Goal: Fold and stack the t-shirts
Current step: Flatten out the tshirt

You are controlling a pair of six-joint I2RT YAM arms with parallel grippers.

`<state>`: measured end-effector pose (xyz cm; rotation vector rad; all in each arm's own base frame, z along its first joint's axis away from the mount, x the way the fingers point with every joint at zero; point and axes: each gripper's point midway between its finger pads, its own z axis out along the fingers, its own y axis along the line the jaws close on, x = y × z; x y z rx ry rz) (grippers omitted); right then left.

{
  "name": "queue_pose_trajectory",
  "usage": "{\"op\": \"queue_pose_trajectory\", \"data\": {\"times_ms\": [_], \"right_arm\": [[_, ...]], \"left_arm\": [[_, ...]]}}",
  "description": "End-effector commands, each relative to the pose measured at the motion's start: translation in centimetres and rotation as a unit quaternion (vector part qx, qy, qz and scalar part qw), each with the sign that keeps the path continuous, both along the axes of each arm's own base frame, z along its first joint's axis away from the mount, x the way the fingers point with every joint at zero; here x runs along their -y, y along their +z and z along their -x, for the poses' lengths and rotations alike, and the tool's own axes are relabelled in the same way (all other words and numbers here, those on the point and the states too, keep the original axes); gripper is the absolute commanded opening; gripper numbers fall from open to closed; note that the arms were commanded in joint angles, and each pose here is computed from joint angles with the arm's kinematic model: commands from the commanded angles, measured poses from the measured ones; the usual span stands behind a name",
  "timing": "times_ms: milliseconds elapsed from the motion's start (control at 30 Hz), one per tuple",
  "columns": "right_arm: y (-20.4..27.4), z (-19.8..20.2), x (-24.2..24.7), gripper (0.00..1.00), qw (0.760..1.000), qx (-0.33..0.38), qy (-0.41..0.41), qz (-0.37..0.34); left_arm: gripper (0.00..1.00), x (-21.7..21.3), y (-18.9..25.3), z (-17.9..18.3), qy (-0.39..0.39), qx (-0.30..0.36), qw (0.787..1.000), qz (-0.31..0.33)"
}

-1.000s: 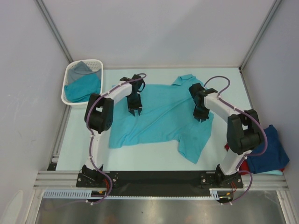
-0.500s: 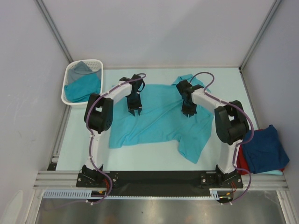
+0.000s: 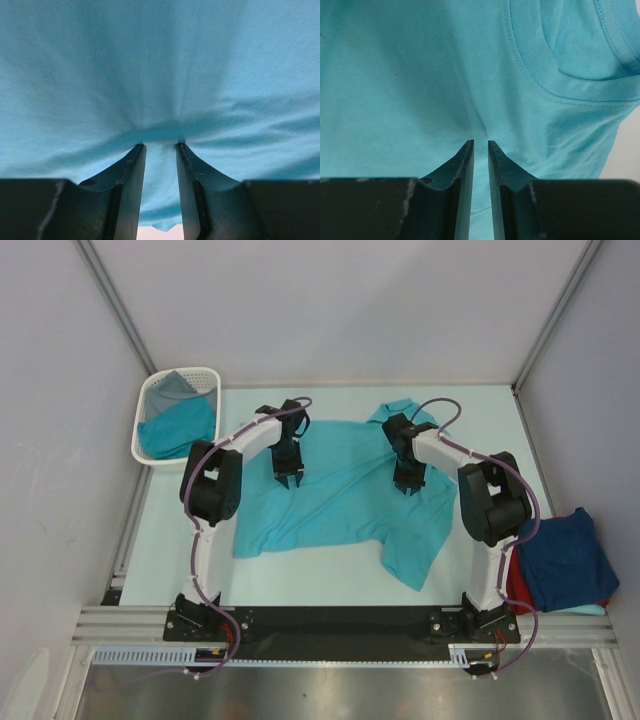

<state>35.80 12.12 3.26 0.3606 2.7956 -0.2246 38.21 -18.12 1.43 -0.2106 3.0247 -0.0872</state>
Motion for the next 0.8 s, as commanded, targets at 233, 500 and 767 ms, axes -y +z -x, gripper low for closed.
{"op": "queue_pose_trajectory", "data": {"times_ms": [233,500,767], "right_arm": [[-1.6,1.6,0.8,0.22,0.999,-0.042,0.002,0.010],[-2.5,3.1,1.4,0.23,0.998,-0.066,-0.006,0.010],[-3.4,4.6,2.4,0.19,0.996,-0.082,-0.015,0.008]], "left_arm": [[0.37,-1.7,-1.0,-2.6,0.011,0.046,0.999,-0.022],[0.37,-1.7,-0.9,-2.8,0.011,0.047,0.999,-0.020],[0.36,-1.5,-1.0,-2.9,0.011,0.046,0.999,-0.018]]}}
